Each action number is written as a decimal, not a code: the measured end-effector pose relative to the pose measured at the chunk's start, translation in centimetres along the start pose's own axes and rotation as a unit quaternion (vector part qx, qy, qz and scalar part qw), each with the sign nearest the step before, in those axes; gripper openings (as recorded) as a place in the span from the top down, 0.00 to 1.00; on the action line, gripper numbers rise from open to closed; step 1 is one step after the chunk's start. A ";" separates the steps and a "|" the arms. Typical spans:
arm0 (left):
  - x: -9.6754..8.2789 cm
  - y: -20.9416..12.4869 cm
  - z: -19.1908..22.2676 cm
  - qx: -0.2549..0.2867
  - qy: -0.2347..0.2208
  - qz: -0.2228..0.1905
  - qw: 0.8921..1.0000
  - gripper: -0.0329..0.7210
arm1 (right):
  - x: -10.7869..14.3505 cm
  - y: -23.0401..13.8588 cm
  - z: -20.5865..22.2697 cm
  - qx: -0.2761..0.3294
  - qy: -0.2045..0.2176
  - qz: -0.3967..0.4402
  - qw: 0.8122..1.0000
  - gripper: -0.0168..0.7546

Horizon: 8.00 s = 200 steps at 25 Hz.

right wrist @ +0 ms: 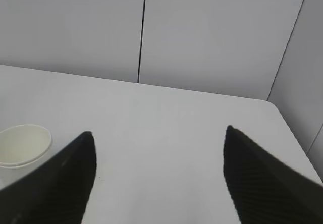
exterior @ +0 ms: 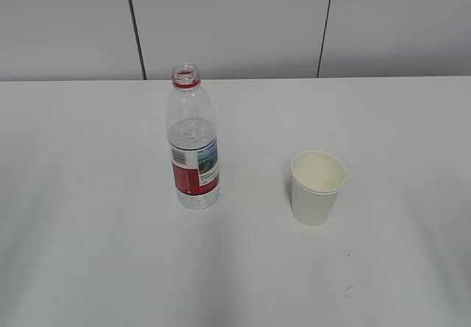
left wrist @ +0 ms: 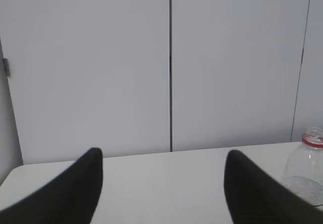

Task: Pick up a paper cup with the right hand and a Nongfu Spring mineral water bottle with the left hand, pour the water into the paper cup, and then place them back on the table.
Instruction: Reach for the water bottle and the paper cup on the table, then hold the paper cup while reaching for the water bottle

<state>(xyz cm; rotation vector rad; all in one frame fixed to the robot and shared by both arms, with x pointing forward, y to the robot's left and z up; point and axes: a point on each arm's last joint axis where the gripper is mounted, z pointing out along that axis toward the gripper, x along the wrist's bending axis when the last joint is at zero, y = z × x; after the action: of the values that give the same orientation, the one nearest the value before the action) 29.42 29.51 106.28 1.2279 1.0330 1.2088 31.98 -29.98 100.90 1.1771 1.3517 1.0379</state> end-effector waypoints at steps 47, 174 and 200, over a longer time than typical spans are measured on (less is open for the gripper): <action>-2.4 -6.8 13.9 0.062 -0.122 0.113 0.984 0.38 | 0.7 -2.0 6.5 0.041 0.025 0.003 0.999 0.22; -3.6 -12.6 15.9 0.169 -0.169 -0.016 0.971 0.20 | 9.4 -13.2 23.1 0.062 0.359 -0.049 0.930 0.14; -3.6 -12.6 15.9 0.169 -0.170 -0.016 0.971 0.20 | 9.7 -14.8 23.3 0.089 0.367 -0.026 0.925 0.28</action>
<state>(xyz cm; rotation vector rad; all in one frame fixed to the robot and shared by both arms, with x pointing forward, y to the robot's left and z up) 45.95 24.71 94.99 1.6121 1.0194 0.7769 53.49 -22.96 82.39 0.8921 2.0811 1.4153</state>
